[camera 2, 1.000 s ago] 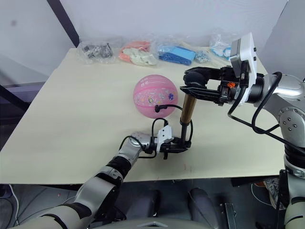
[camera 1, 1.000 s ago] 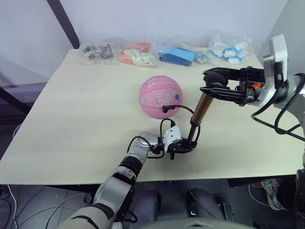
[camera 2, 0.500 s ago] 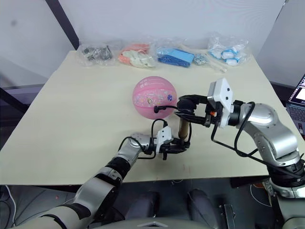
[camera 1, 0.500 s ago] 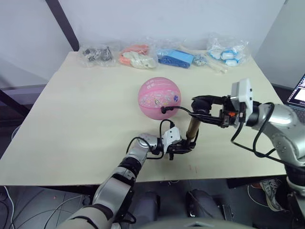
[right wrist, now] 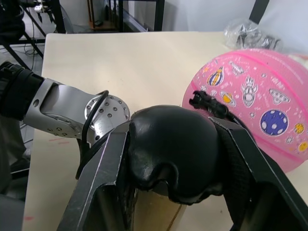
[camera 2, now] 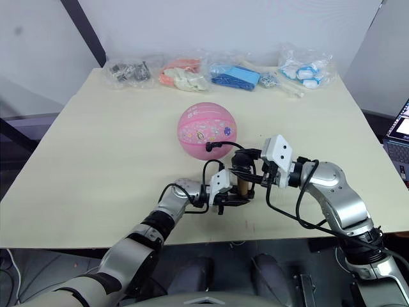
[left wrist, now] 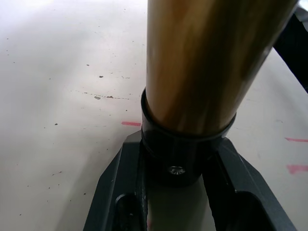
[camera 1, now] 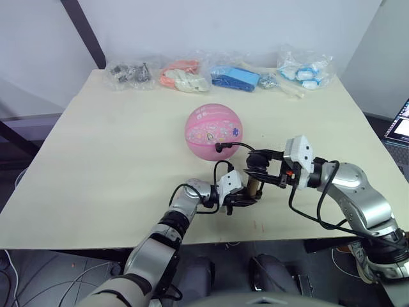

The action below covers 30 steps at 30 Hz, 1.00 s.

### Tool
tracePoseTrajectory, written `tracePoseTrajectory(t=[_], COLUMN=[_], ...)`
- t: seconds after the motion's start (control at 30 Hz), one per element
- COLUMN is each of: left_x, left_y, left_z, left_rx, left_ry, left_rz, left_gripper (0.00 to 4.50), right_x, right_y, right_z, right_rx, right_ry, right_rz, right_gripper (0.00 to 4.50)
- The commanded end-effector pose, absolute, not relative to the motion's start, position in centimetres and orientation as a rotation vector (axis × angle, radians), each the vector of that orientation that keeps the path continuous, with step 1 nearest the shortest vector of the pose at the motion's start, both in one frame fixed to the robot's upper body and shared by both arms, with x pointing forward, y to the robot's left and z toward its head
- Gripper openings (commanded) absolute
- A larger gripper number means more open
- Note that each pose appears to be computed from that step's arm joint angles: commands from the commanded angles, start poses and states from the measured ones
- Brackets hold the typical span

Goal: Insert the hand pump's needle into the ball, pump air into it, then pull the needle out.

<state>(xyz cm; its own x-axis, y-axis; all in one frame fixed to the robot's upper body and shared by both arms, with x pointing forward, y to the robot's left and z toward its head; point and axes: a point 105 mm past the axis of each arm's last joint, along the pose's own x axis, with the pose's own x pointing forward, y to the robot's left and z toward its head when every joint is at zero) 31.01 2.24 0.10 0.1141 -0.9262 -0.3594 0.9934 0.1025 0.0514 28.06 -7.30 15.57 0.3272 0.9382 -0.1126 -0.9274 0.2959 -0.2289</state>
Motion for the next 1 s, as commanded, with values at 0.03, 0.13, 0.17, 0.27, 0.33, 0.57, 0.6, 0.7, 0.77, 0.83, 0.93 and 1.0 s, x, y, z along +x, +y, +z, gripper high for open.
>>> tracePoseTrajectory(t=[0.03, 0.13, 0.17, 0.27, 0.33, 0.57, 0.6, 0.7, 0.77, 0.83, 0.93, 1.0], left_x=[29.6, 29.6, 29.6, 29.6, 29.5, 29.5, 29.5, 29.6, 29.6, 29.6, 29.6, 29.6], left_y=[4.2, 4.2, 4.2, 4.1, 4.1, 4.1, 4.2, 4.2, 4.2, 4.2, 4.2, 4.2], left_z=[-3.3, -3.3, -3.3, -3.3, -3.4, -3.4, -3.4, -3.4, -3.3, -3.3, -3.3, -3.3], left_rx=[0.291, 0.290, 0.290, 0.288, 0.288, 0.290, 0.291, 0.292, 0.293, 0.293, 0.293, 0.292], left_ry=[0.437, 0.436, 0.437, 0.438, 0.438, 0.439, 0.439, 0.440, 0.440, 0.440, 0.440, 0.439], left_rz=[-1.415, -1.414, -1.414, -1.414, -1.415, -1.418, -1.418, -1.417, -1.417, -1.418, -1.417, -1.418], left_gripper=[1.07, 1.07, 1.07, 1.07, 1.07, 1.07, 1.07, 1.07, 1.07, 1.07, 1.07, 1.07], right_x=[27.2, 27.2, 27.1, 26.9, 26.8, 26.6, 26.7, 26.8, 26.8, 26.8, 26.9, 27.3], right_y=[-7.1, -7.5, -7.8, -8.2, -8.6, -9.9, -10.1, -10.3, -10.2, -10.0, -9.5, -9.4], right_z=[17.2, 20.3, 21.3, 23.2, 24.4, 29.5, 30.0, 30.9, 31.0, 30.5, 27.8, 25.5], right_rx=[-0.254, -0.261, -0.263, -0.271, -0.280, -0.291, -0.289, -0.283, -0.282, -0.276, -0.292, -0.315], right_ry=[-0.048, -0.109, -0.125, -0.157, -0.175, -0.292, -0.303, -0.328, -0.330, -0.309, -0.217, -0.147], right_rz=[1.326, 1.336, 1.338, 1.342, 1.339, 1.301, 1.294, 1.280, 1.282, 1.293, 1.312, 1.306], right_gripper=[1.94, 1.94, 1.94, 1.94, 1.94, 1.94, 1.94, 1.94, 1.94, 1.94, 1.94, 1.94])
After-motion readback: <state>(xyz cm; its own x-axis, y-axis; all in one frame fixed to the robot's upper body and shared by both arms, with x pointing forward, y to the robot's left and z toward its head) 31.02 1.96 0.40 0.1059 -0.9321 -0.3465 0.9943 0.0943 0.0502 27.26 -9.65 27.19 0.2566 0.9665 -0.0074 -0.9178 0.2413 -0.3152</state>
